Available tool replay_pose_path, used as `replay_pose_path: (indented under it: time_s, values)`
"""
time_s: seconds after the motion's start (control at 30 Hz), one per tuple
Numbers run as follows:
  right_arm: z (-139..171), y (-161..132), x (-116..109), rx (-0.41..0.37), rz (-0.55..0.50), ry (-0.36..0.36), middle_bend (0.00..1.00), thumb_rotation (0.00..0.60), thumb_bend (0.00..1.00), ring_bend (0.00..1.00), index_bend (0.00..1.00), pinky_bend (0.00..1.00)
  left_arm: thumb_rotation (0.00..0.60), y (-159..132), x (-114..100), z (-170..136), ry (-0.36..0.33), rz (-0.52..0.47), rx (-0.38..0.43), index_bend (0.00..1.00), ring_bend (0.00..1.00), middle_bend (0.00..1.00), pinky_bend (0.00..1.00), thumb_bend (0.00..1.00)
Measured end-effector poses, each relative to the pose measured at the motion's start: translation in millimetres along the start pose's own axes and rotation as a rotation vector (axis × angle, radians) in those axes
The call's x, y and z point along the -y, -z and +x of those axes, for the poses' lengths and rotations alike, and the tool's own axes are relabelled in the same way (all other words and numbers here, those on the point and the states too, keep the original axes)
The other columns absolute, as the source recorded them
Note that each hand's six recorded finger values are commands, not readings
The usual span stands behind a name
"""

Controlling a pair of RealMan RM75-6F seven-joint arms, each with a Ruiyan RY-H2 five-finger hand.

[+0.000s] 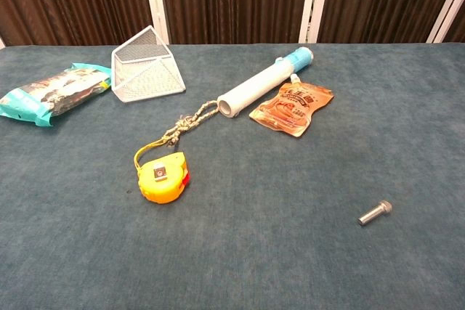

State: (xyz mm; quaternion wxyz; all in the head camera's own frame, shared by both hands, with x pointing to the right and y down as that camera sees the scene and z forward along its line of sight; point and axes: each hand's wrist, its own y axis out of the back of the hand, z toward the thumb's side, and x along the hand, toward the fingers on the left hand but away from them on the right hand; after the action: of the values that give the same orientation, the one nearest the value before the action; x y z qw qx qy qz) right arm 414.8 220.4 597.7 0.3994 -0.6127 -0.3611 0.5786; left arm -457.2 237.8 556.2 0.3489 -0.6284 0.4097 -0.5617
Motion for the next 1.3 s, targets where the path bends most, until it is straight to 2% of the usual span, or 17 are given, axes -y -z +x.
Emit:
replay_pose_path:
  time_s: [0.27,0.33,0.37,0.43,0.53,0.57,0.63,0.73,0.9,1.07,1.3]
  values:
    - [2,-4,-1,-0.012,-0.021,0.006,0.15,0.600,0.14,0.09,0.17,0.14,0.600,1,-2,-1,-0.007,-0.009,-0.001,0.44,0.48,0.48,0.56,0.50]
    - [3,-7,-1,-0.026,-0.035,0.012,0.22,0.600,0.14,0.17,0.19,0.14,0.600,1,-3,-1,-0.011,-0.015,-0.001,0.44,0.49,0.48,0.56,0.50]
    - [3,-9,-2,-0.039,-0.042,0.016,0.29,0.600,0.14,0.24,0.20,0.15,0.600,0,-4,-1,-0.013,-0.019,0.000,0.44,0.49,0.48,0.56,0.50]
    - [4,-19,-2,-0.087,-0.049,0.024,0.40,0.600,0.14,0.38,0.23,0.25,0.600,0,-4,-1,-0.016,-0.025,0.003,0.44,0.48,0.48,0.56,0.50]
    - [3,-37,-2,-0.181,-0.049,0.020,0.59,0.600,0.15,0.64,0.31,0.55,0.600,-1,-5,-2,-0.017,-0.026,0.011,0.44,0.48,0.48,0.56,0.50]
    - [2,-43,-1,-0.209,-0.050,0.012,0.64,0.600,0.16,0.70,0.33,0.62,0.600,-2,-6,-2,-0.019,-0.027,0.012,0.44,0.48,0.48,0.56,0.50]
    - [-2,-54,2,-0.258,-0.058,-0.016,0.74,0.600,0.22,0.81,0.37,0.75,0.600,-2,-7,-3,-0.023,-0.027,0.015,0.44,0.49,0.48,0.56,0.50]
    - [-9,-71,6,-0.328,-0.071,-0.051,0.84,0.600,0.36,0.91,0.43,0.85,0.600,-1,-8,-4,-0.023,-0.031,0.010,0.45,0.49,0.49,0.56,0.50]
    - [-22,-99,10,-0.441,-0.069,-0.080,0.89,0.600,0.47,0.96,0.48,0.91,0.600,0,-10,-4,-0.028,-0.037,0.007,0.45,0.49,0.49,0.56,0.50]
    - [-30,-114,23,-0.496,-0.051,-0.150,0.90,0.600,0.48,0.96,0.49,0.92,0.600,0,-12,-5,-0.034,-0.038,0.007,0.45,0.49,0.49,0.56,0.50]
    - [-44,-132,46,-0.544,-0.014,-0.285,0.90,0.600,0.48,0.97,0.45,0.92,0.600,1,-13,-5,-0.038,-0.045,0.005,0.45,0.48,0.49,0.56,0.50]
